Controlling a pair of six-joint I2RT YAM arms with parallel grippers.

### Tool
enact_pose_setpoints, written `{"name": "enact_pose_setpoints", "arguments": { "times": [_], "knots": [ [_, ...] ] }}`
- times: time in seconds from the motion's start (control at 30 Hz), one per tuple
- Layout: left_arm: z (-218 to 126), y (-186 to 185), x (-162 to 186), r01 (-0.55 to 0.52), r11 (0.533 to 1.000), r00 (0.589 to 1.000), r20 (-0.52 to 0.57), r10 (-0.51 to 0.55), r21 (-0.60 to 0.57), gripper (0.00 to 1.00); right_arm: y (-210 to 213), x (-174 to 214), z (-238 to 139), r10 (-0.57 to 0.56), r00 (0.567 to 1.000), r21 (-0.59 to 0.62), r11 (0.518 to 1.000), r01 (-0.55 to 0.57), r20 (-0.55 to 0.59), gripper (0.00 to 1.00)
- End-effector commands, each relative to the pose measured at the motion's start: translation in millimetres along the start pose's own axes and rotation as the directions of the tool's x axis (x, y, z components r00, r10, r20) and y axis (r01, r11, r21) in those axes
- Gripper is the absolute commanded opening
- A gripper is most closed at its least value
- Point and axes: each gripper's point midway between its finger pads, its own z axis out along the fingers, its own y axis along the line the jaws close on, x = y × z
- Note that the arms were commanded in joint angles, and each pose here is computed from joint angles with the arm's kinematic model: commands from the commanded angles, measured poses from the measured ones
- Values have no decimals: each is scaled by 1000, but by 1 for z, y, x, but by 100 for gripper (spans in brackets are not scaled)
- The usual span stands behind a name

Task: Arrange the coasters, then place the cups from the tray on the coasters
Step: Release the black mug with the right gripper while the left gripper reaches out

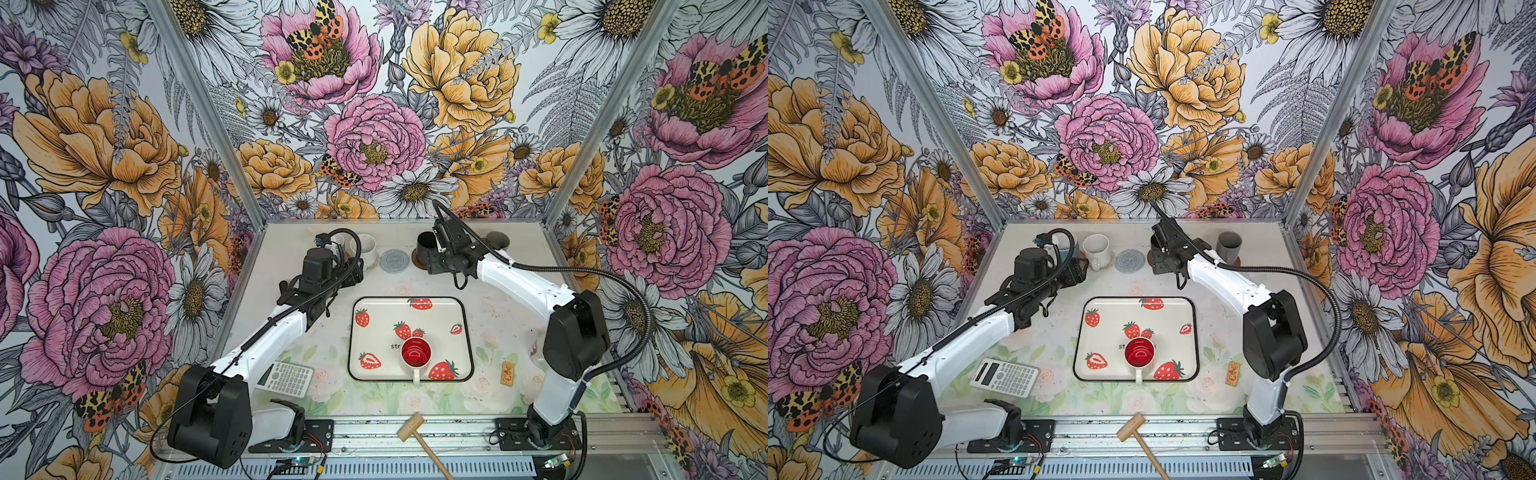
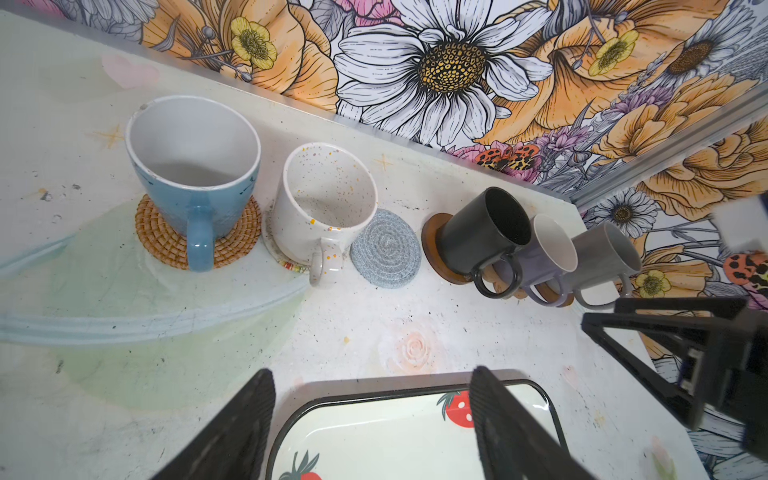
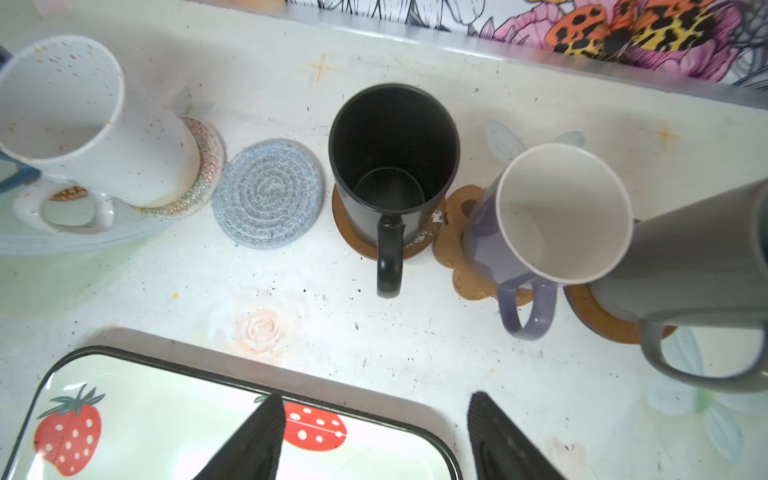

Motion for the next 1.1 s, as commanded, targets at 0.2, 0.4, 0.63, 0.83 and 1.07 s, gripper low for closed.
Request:
{"name": "enact_pose_setpoints", "arguments": {
  "times": [0.2, 0.4, 0.63, 0.83, 1.07],
  "knots": [
    [-34, -5, -15, -25, 998, 998, 54, 28, -53, 74, 8, -51, -90, 129, 942, -3, 991, -135, 311, 71],
    [-71, -40, -28, -92, 996, 988, 122, 93, -15, 75, -6, -22, -94, 214, 917, 1, 974, -228, 337, 71],
    [-102, -85, -37, -160, 985, 974, 174, 146, 67, 76, -14, -12, -108, 279, 880, -53, 958, -280, 384, 71],
    [-114, -121, -22, -239, 962, 968, 109, 225, 136, 75, -23, -1, -116, 312, 859, -69, 948, -312, 405, 71],
    [-121, -162, 32, -362, 908, 927, -21, 374, 209, 75, -29, 7, -127, 335, 839, -92, 940, -328, 428, 71]
  ]
}}
